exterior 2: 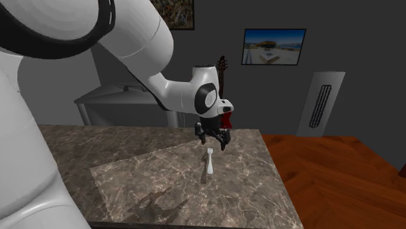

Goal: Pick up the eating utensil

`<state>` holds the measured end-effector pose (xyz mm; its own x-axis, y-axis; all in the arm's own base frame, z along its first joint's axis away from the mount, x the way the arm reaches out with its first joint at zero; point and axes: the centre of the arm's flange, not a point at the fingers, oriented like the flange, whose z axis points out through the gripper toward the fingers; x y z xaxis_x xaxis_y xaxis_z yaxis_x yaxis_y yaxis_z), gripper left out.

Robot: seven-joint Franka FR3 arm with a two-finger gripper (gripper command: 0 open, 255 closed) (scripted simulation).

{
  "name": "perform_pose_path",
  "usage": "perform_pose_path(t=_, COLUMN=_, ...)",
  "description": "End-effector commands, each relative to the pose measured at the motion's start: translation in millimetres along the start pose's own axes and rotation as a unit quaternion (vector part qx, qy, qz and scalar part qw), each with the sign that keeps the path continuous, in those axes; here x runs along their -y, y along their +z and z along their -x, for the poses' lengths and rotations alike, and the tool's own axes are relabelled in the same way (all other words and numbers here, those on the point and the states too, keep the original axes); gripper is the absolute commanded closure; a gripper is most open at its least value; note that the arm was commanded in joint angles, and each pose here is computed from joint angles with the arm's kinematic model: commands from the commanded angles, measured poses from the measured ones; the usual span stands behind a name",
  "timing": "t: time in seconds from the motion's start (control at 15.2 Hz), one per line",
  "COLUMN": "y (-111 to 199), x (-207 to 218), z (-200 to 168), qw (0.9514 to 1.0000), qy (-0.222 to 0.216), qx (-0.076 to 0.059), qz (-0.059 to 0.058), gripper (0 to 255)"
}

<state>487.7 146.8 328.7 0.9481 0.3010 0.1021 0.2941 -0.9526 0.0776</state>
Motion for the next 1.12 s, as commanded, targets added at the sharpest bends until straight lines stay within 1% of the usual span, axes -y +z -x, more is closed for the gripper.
perform_pose_path(t=0.0, y=18.2, x=15.1, z=-15.3, qw=0.9998, qy=-0.018, qx=-0.004, qz=0.000, gripper=0)
perform_pose_path(t=0.4, y=75.0, x=56.9, z=-49.1, qw=0.9974, qy=-0.070, qx=-0.013, qz=0.002, gripper=0)
perform_pose_path(t=0.92, y=116.8, x=61.6, z=-46.3, qw=0.9973, qy=-0.072, qx=-0.013, qz=0.002, gripper=0)
perform_pose_path(t=1.06, y=116.8, x=61.6, z=-46.2, qw=0.9973, qy=-0.072, qx=-0.013, qz=0.002, gripper=0)
